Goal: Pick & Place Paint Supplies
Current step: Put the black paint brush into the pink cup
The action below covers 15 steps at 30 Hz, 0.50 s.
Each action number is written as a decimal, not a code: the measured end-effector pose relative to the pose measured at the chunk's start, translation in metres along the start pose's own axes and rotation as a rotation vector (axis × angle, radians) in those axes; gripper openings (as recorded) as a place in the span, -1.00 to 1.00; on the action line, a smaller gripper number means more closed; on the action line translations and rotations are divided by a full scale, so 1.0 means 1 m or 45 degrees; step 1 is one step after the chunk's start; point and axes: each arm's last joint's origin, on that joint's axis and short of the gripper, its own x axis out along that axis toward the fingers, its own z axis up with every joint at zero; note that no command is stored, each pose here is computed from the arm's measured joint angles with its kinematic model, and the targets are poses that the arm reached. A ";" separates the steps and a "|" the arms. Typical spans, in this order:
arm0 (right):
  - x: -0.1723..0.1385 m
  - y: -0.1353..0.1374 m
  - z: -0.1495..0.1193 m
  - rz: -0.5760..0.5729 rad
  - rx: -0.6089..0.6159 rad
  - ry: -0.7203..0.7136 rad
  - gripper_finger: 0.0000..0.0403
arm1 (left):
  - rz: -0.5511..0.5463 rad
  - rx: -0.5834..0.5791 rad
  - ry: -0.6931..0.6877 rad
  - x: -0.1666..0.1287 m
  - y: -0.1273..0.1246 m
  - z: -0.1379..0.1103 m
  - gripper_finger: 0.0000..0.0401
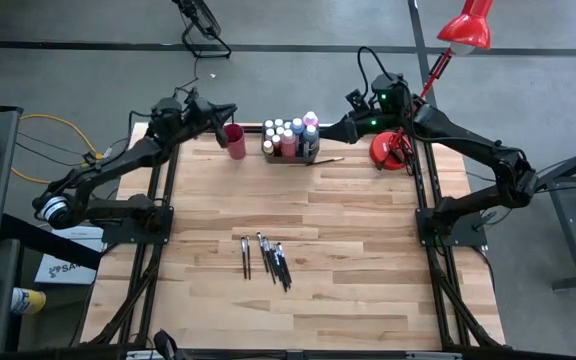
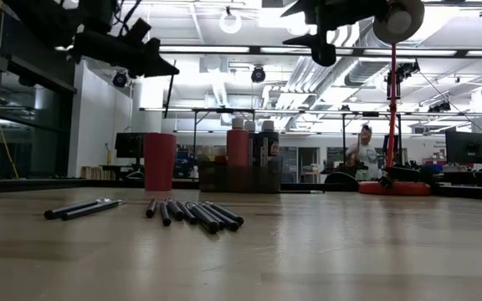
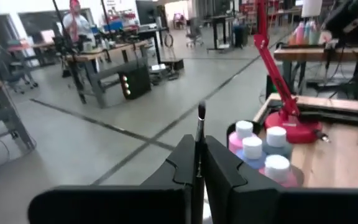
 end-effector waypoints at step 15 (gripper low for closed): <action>-0.001 -0.008 -0.004 -0.191 -0.105 -0.012 0.14 | 0.134 -0.092 0.122 -0.006 -0.005 -0.042 -0.82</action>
